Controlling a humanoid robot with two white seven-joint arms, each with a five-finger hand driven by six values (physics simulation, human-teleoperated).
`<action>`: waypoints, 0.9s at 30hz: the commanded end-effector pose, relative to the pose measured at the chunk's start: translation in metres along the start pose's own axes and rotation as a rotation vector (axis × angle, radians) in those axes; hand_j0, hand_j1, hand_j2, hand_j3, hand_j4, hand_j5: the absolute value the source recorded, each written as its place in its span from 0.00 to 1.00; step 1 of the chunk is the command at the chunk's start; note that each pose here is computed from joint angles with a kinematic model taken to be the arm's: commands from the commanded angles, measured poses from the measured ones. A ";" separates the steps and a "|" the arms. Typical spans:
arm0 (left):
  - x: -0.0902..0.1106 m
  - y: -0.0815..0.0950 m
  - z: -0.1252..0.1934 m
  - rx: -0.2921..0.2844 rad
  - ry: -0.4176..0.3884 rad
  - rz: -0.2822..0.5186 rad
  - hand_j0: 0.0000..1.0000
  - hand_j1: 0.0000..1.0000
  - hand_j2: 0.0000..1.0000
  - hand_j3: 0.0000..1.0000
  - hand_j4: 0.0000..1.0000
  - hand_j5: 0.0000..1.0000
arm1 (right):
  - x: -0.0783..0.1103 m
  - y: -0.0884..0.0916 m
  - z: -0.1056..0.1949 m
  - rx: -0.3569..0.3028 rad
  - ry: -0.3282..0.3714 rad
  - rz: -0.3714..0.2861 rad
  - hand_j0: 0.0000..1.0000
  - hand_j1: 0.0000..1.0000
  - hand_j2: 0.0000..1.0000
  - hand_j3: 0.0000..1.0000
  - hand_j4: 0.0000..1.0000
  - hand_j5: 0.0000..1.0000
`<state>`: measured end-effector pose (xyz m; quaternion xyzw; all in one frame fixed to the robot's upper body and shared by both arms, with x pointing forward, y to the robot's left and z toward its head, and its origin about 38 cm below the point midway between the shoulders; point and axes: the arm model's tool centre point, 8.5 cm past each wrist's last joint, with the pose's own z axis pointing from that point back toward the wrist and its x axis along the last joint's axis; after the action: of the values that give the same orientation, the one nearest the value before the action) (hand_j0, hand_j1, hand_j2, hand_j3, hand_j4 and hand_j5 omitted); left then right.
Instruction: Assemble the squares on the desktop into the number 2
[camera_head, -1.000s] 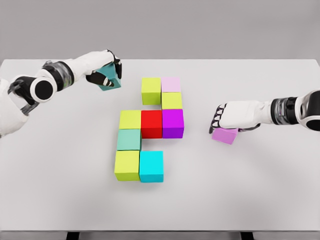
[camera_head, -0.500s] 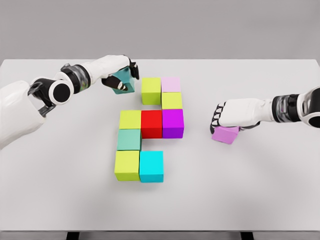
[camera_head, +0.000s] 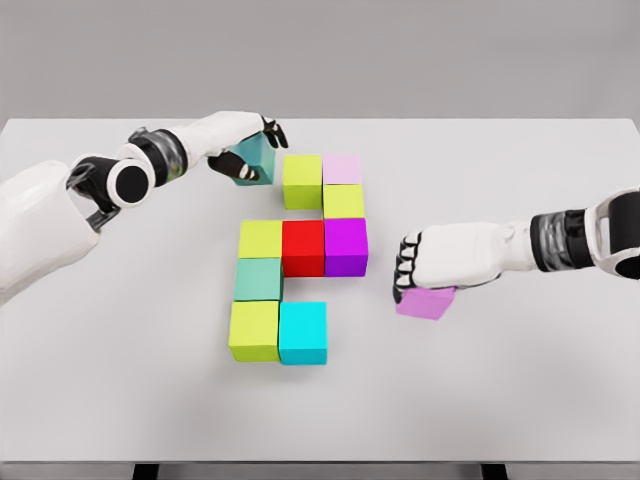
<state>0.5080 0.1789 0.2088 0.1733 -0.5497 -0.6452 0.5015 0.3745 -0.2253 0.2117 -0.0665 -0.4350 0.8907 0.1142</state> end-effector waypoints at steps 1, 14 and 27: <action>0.004 -0.001 -0.003 -0.001 -0.009 0.003 0.67 0.67 0.67 0.67 0.67 0.67 | 0.012 0.005 -0.011 0.015 -0.046 -0.005 0.62 0.62 0.62 0.62 0.62 0.62; 0.003 -0.004 -0.004 -0.004 -0.006 0.006 0.72 0.72 0.72 0.72 0.72 0.72 | 0.019 -0.008 -0.030 -0.016 -0.092 0.016 0.73 0.73 0.73 0.73 0.73 0.73; 0.000 -0.006 -0.005 -0.009 0.005 0.014 0.84 0.84 0.84 0.84 0.84 0.84 | 0.018 -0.009 -0.028 -0.011 -0.089 0.020 1.00 1.00 1.00 1.00 1.00 1.00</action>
<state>0.5083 0.1738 0.2023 0.1672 -0.5478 -0.6443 0.5069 0.3650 -0.1932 0.2014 -0.0328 -0.4425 0.8924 0.0822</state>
